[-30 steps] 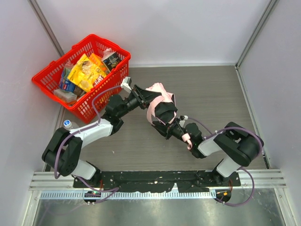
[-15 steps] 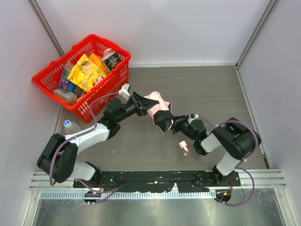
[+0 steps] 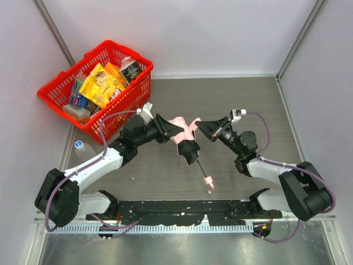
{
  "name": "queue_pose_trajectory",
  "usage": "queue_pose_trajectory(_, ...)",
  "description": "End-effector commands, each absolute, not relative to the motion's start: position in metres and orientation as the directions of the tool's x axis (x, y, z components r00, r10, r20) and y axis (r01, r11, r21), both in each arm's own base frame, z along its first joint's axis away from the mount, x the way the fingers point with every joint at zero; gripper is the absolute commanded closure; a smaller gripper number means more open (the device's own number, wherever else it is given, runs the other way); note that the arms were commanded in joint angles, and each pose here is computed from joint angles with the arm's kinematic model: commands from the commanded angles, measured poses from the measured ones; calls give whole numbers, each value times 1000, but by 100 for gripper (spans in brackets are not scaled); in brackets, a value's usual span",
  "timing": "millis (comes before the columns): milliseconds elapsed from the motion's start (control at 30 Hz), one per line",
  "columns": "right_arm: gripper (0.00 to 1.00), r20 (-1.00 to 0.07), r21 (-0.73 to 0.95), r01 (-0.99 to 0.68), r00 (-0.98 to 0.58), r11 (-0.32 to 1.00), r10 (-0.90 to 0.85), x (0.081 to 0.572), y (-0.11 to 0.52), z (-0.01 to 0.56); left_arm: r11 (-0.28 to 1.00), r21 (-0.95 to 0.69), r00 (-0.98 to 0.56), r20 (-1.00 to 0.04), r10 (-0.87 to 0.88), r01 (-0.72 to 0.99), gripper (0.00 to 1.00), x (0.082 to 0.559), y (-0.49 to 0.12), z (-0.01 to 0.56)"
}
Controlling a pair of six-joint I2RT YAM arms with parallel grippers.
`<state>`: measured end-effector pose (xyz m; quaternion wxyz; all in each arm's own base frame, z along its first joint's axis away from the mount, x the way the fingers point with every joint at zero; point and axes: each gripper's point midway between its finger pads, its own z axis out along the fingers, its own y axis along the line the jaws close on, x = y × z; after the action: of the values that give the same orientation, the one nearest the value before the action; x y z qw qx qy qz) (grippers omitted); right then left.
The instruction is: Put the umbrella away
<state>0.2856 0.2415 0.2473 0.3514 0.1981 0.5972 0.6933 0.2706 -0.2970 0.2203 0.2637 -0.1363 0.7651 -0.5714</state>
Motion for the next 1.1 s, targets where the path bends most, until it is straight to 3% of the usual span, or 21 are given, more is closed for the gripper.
queue_pose_trajectory(0, 99, -388, 834, -551, -535, 38, 751, 282, 234, 323, 450, -893, -830, -270, -488, 25, 100, 264, -287, 184)
queue_pose_trajectory(367, 99, -470, 765, -644, -541, 15, 698, 260, 241, 337, 636, -708, -764, -215, -608, -307, 100, 269, -255, 116)
queue_pose_trajectory(467, 99, -509, 741, -671, -555, 6, 658, 246, 254, 337, 661, -671, -736, -250, -629, -336, 100, 278, -253, 103)
queue_pose_trajectory(567, 99, -571, 740, -667, -562, 79, 598, 240, 272, 322, 648, -663, -719, -235, -654, -374, 100, 281, -255, 88)
queue_pose_trajectory(667, 99, -608, 727, -680, -571, 98, 551, 231, 290, 315, 695, -619, -714, -293, -636, -366, 100, 281, -257, 83)
queue_pose_trajectory(867, 99, -722, 663, -714, -531, 225, 443, 231, 311, 288, 690, -610, -733, -248, -634, -390, 100, 274, -264, 77)
queue_pose_trajectory(1067, 99, -787, 604, -765, -528, 223, 321, 212, 340, 272, 691, -607, -733, -246, -634, -394, 100, 274, -264, 80)
